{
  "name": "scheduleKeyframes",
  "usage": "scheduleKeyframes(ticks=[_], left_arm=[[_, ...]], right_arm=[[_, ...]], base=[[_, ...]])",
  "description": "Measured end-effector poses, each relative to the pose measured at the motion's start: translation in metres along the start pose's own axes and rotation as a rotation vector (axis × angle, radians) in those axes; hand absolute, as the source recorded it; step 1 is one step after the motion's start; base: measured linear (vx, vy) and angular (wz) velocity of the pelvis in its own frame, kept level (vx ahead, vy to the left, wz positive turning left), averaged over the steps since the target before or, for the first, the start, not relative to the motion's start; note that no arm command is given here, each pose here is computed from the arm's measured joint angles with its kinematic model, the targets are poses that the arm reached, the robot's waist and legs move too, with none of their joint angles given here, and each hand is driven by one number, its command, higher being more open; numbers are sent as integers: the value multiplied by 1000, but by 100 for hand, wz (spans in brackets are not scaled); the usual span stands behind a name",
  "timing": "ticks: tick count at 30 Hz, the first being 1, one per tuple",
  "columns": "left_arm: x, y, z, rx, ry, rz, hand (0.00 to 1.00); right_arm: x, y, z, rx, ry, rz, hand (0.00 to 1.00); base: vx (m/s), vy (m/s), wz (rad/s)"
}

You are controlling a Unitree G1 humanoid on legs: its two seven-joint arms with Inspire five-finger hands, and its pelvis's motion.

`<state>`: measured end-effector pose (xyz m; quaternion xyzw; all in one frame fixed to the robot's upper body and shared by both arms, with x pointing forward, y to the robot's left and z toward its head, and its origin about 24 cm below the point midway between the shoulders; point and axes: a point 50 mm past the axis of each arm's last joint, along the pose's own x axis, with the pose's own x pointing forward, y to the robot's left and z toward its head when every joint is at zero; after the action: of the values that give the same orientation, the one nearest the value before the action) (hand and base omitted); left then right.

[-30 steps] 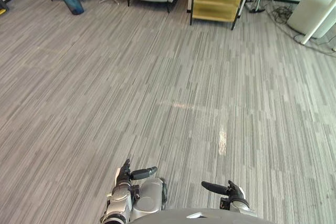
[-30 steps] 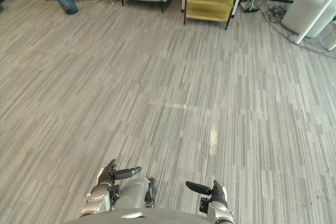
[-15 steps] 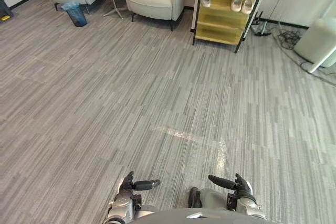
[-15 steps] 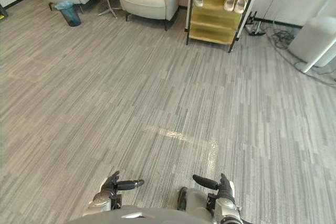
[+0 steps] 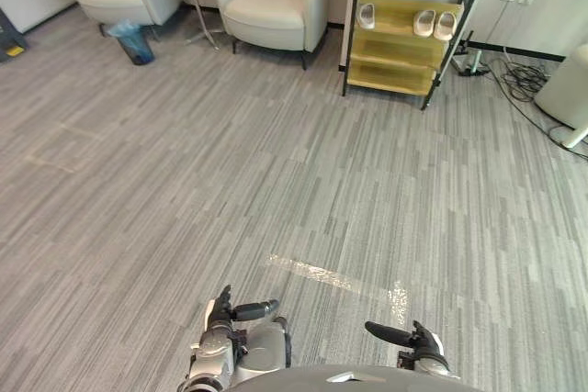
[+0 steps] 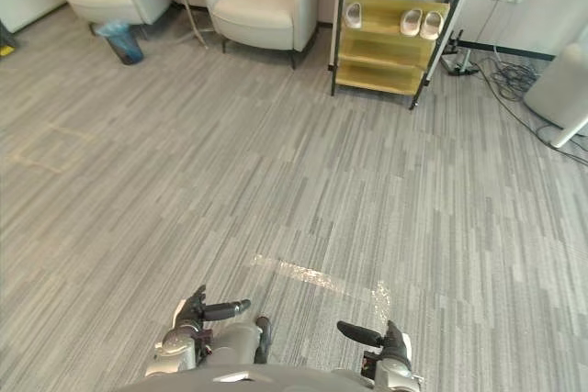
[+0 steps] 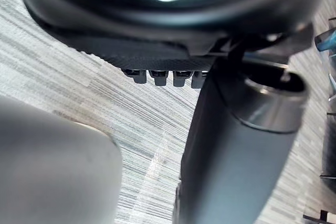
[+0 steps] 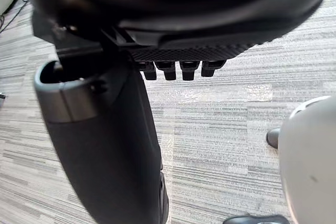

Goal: Pick up cushions and gather them together orderly.

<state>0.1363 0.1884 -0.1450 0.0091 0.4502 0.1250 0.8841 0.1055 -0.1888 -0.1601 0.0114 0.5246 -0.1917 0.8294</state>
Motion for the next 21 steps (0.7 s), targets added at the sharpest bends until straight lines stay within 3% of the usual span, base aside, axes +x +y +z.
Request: scheduleKeyframes(ticks=[8,12,21], left_arm=[[0,4,-9,31,41,-5,100],[-1,8,-13,23,50,7,100],[-8,-9,-31,-17,112,-18,100]], right_arm=[[-1,1,1,-28,-17,18,100],[-2,-4,-5,-26,-10,4,100],[-1,-22,-15,-26,25,-49,100]], base=[[185,33,-13],[193,-129,48],[150,-161,12]])
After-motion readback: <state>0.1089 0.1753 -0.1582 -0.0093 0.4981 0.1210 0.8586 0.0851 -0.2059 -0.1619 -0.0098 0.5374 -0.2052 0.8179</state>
